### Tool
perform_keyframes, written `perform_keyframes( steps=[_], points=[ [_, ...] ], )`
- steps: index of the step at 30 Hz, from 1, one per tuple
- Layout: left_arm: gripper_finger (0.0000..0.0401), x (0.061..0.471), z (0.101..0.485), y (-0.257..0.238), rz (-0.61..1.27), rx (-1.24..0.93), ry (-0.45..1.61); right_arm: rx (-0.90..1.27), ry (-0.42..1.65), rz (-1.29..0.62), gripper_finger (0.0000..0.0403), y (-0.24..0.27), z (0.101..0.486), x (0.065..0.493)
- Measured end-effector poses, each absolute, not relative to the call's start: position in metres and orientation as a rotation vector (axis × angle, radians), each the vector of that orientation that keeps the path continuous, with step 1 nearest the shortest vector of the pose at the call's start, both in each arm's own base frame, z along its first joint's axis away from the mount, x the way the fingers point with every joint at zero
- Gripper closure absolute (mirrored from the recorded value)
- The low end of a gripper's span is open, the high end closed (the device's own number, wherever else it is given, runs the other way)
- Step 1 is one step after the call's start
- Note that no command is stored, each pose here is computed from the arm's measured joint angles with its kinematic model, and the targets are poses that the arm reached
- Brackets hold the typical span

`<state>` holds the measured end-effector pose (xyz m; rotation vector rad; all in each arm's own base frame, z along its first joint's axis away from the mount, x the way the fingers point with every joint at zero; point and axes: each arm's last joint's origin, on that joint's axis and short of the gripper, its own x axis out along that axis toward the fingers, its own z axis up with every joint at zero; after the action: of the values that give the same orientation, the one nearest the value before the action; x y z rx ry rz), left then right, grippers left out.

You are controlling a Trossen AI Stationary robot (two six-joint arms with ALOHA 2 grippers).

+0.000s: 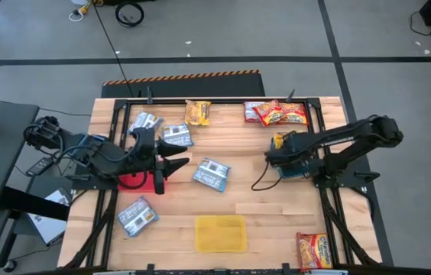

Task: Sort Maruchan noodles
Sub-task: Put the yellow noodle pack into the blue bin

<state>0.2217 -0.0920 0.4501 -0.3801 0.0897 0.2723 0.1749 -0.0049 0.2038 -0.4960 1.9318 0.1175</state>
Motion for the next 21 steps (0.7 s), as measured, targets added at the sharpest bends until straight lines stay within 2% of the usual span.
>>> perform_keyframes(
  steps=[6,11,17,21],
  points=[
    [0.0221,0.222,0.45,-0.092,0.274,-0.38,0.089,-0.462,2.037,0.115,0.0269,-0.01,0.22,0.173],
    [0.0221,0.222,0.45,-0.092,0.28,-0.376,0.092,-0.468,1.967,0.116,0.0272,-0.012,0.238,0.18],
    [0.0221,0.222,0.449,-0.091,0.295,-0.373,0.089,-0.593,2.004,0.034,0.028,-0.022,0.237,0.184],
    [0.0221,0.224,0.448,-0.092,0.3,-0.37,0.092,-0.587,2.01,0.002,0.0289,-0.027,0.237,0.183]
  ],
)
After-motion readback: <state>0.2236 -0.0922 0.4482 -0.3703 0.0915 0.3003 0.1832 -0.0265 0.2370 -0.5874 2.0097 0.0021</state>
